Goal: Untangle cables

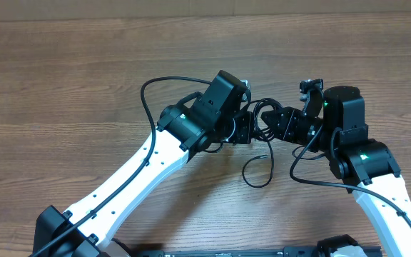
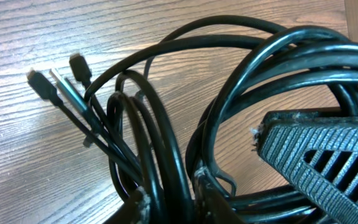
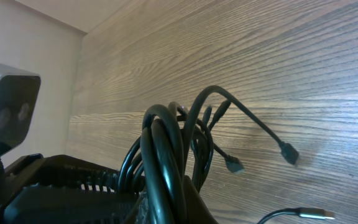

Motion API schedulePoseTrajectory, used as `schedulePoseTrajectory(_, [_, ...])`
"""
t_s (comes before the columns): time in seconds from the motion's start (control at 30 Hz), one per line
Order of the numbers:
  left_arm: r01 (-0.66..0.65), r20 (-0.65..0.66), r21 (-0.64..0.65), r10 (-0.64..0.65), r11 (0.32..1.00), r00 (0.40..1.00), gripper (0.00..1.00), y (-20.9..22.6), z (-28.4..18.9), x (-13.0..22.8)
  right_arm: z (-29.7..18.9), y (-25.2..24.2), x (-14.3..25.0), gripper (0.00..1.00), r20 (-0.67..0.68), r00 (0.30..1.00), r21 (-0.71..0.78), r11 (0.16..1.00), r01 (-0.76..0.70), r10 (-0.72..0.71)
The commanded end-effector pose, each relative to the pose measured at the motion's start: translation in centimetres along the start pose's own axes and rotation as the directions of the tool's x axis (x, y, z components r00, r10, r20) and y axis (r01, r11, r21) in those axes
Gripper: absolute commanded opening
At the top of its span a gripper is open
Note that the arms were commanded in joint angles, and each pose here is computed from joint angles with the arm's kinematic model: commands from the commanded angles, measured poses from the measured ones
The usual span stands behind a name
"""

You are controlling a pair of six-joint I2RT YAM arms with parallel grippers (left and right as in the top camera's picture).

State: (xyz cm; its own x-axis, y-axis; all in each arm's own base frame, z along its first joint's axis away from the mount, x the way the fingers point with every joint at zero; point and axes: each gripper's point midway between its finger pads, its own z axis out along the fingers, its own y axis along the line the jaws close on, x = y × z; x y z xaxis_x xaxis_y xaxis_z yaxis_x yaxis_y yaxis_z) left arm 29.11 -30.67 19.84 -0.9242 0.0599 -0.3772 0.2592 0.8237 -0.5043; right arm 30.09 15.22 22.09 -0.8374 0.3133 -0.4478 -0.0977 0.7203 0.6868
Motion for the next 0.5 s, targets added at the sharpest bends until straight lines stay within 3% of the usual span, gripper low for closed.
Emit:
schedulePoseTrajectory(0.0, [-0.008, 0.028, 0.002, 0.008, 1.000, 1.000, 0.12, -0.46, -0.63, -0.67, -0.41, 1.46, -0.06, 0.04, 0.000, 1.000, -0.066, 0.998, 0.020, -0.020])
schedulePoseTrajectory(0.13, [-0.008, 0.022, 0.010, 0.008, 1.000, 1.000, 0.05, -0.61, -0.63, -0.57, -0.46, 2.11, -0.19, 0.04, 0.002, 0.999, -0.097, 0.995, 0.032, -0.032])
schedulePoseTrajectory(0.33, [-0.023, 0.014, 0.022, 0.023, 0.999, 1.000, 0.04, -0.81, -0.63, -0.42, -0.45, 2.10, -0.20, 0.04, 0.002, 0.999, -0.097, 0.995, 0.034, -0.034])
schedulePoseTrajectory(0.47, [-0.144, 0.014, 0.011, 0.144, 0.989, 0.989, 0.04, -0.47, -0.67, -0.46, -0.41, 1.65, -0.17, 0.04, 0.004, 1.000, -0.074, 0.997, 0.030, -0.030])
